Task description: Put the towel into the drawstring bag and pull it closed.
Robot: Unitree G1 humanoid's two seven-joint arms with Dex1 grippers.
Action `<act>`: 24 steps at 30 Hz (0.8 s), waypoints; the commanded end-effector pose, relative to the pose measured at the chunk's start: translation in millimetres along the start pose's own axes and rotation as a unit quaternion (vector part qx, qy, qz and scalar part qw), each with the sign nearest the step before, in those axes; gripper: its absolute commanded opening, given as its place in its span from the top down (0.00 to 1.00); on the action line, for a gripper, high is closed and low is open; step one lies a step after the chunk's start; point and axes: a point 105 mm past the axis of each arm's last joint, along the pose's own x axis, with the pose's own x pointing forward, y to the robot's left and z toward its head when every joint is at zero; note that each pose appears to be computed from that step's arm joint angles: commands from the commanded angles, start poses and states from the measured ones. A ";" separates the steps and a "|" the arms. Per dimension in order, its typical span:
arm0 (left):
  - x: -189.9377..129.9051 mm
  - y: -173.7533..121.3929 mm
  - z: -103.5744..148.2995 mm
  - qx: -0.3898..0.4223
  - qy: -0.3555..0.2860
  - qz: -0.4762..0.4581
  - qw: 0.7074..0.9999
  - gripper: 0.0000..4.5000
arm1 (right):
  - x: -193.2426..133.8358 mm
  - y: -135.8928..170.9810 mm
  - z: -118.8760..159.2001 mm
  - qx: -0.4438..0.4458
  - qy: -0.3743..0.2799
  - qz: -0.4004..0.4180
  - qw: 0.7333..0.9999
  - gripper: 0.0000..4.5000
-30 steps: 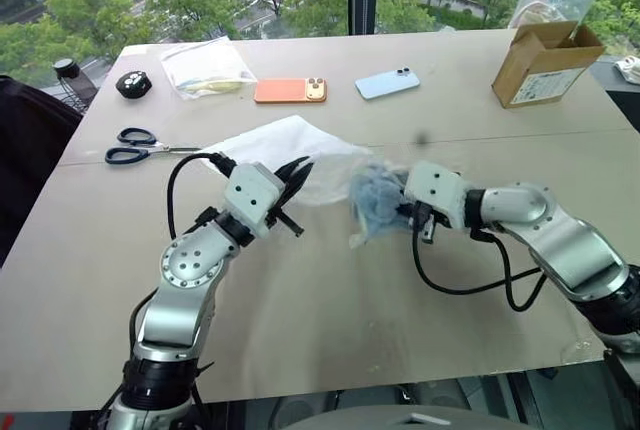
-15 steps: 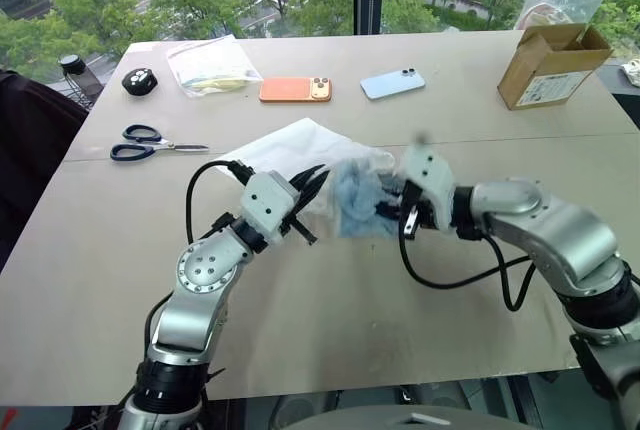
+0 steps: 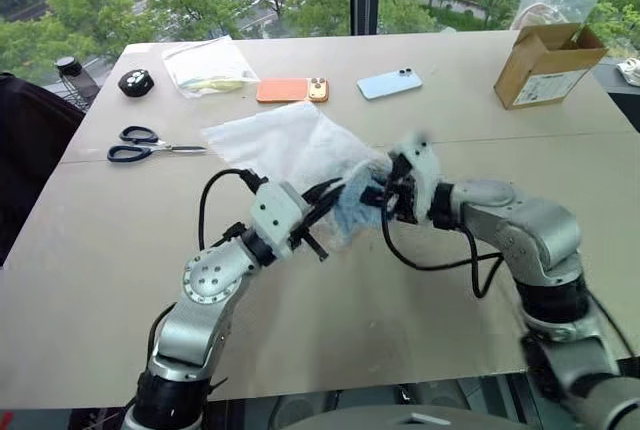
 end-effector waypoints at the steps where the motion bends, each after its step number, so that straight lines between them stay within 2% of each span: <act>1: 3.7 -5.3 11.8 0.011 -0.023 -0.021 0.999 1.00 | -2.8 -2.1 17.1 0.109 -0.044 0.006 0.993 0.99; 3: 8.6 -3.9 17.2 0.001 -0.038 -0.026 0.999 1.00 | 8.0 4.4 22.0 0.223 -0.073 0.048 0.971 0.99; 6: 12.2 -1.7 18.9 -0.008 -0.044 -0.027 0.999 1.00 | 20.7 4.7 30.5 0.358 -0.108 0.087 0.923 0.99; 7: 12.8 -1.3 18.8 -0.010 -0.044 -0.027 0.999 1.00 | 23.1 5.4 32.0 0.378 -0.112 0.096 0.914 0.99; 12: 21.6 -1.5 20.6 -0.039 -0.058 -0.033 0.997 1.00 | 41.0 1.5 51.6 0.533 -0.160 0.119 0.822 0.99; 15: 24.6 -3.6 18.7 -0.060 -0.058 -0.039 0.996 1.00 | 42.7 4.0 61.8 0.561 -0.157 0.109 0.805 0.99; 16: 25.4 -3.9 17.0 -0.065 -0.056 -0.039 0.996 1.00 | 42.8 7.5 64.0 0.564 -0.153 0.107 0.804 0.99; 18: 28.3 -4.2 13.5 -0.068 -0.049 -0.038 0.996 1.00 | 42.7 16.4 63.7 0.536 -0.136 0.094 0.828 0.99; 19: 29.9 -4.0 13.2 -0.073 -0.050 -0.037 0.995 1.00 | 42.5 19.4 61.3 0.510 -0.127 0.080 0.847 0.99; 21: 35.1 0.0 15.1 -0.079 -0.058 -0.028 0.995 1.00 | 39.7 22.6 49.4 0.405 -0.095 0.041 0.908 0.99; 22: 37.7 4.2 16.9 -0.085 -0.065 -0.019 0.994 1.00 | 36.7 21.2 43.1 0.348 -0.083 0.020 0.934 0.75; 23: 39.7 8.1 18.4 -0.090 -0.071 -0.010 0.993 1.00 | 34.1 18.0 36.7 0.301 -0.071 -0.001 0.951 0.72; 24: 41.3 11.2 20.1 -0.093 -0.076 -0.004 0.993 1.00 | 31.1 12.5 33.5 0.256 -0.070 -0.024 0.964 0.63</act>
